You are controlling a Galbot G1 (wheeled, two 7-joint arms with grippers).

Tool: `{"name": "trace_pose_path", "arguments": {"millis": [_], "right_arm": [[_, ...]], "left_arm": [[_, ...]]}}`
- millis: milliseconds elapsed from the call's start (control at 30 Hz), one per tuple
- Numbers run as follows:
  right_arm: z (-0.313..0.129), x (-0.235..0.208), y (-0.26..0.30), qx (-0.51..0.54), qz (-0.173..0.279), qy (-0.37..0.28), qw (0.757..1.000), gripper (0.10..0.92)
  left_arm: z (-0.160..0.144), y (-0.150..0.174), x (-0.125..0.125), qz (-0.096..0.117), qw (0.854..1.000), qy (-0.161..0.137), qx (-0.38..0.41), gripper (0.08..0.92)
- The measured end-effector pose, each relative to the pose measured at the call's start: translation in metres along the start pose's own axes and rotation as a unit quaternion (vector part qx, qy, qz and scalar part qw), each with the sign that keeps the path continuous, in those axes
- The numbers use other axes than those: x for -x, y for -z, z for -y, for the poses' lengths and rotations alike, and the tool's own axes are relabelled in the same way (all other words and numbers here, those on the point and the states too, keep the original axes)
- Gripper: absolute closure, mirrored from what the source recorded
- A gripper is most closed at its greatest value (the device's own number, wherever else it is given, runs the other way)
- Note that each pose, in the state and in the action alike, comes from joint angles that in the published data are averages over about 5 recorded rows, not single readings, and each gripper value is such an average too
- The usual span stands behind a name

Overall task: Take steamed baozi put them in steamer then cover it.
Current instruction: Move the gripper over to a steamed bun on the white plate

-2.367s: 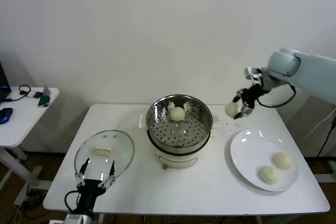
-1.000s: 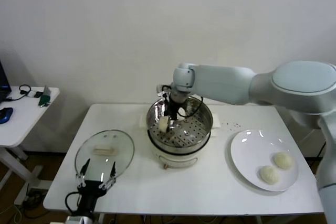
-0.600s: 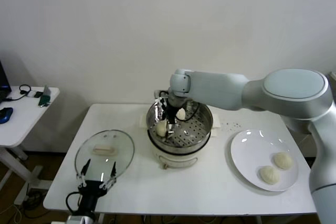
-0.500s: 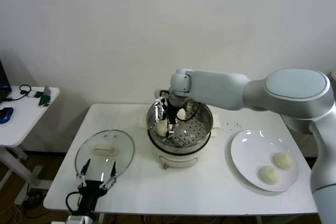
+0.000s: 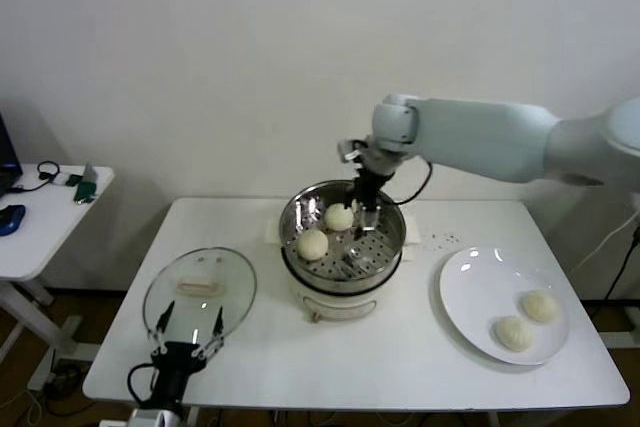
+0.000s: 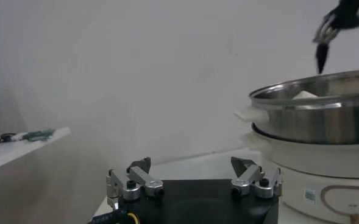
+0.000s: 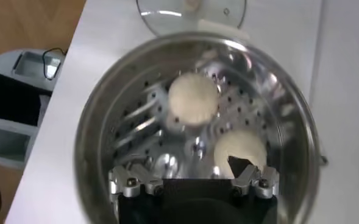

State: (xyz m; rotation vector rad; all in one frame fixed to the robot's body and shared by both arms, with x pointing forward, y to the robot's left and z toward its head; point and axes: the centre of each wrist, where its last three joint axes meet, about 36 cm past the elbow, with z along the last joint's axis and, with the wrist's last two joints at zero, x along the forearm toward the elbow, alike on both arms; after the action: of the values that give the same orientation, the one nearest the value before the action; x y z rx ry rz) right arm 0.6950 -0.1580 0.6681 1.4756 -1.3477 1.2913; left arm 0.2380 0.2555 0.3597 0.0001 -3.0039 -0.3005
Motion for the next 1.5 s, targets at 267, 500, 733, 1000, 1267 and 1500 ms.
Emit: {"name": "trace_pose_path", "arguments": {"millis": [267,500,733,1000,1267,1500], "right_arm": [[-0.045,-0.033,-0.085,0.02,-0.013,-0.005,1.0,0.2],[-0.095,-0.022,-0.161,0.038,-0.035,-0.001,0.999,0.2],[-0.143,0.022,-0.228,0.063,-0.057,0.014,0.996,0.2],[-0.181,0.069,-0.27,0.083,-0.078,0.035,0.993,0.2],[-0.201,0.099,-0.293,0.095,-0.095,0.05,0.99,0.2],[-0.205,0.115,-0.3,0.1,-0.102,0.058,0.988,0.2]], "left_arm": [[-0.001,0.003,0.003,0.001,1.0,0.003,0.003,0.177],[-0.003,0.005,0.003,-0.001,1.0,0.008,0.007,0.177],[-0.002,0.005,0.001,-0.005,1.0,0.012,0.009,0.177],[0.0,0.004,0.0,-0.009,1.0,0.016,0.01,0.177],[0.0,0.002,-0.001,-0.014,1.0,0.019,0.011,0.177],[0.001,-0.001,0.0,-0.016,1.0,0.019,0.012,0.177]]}}
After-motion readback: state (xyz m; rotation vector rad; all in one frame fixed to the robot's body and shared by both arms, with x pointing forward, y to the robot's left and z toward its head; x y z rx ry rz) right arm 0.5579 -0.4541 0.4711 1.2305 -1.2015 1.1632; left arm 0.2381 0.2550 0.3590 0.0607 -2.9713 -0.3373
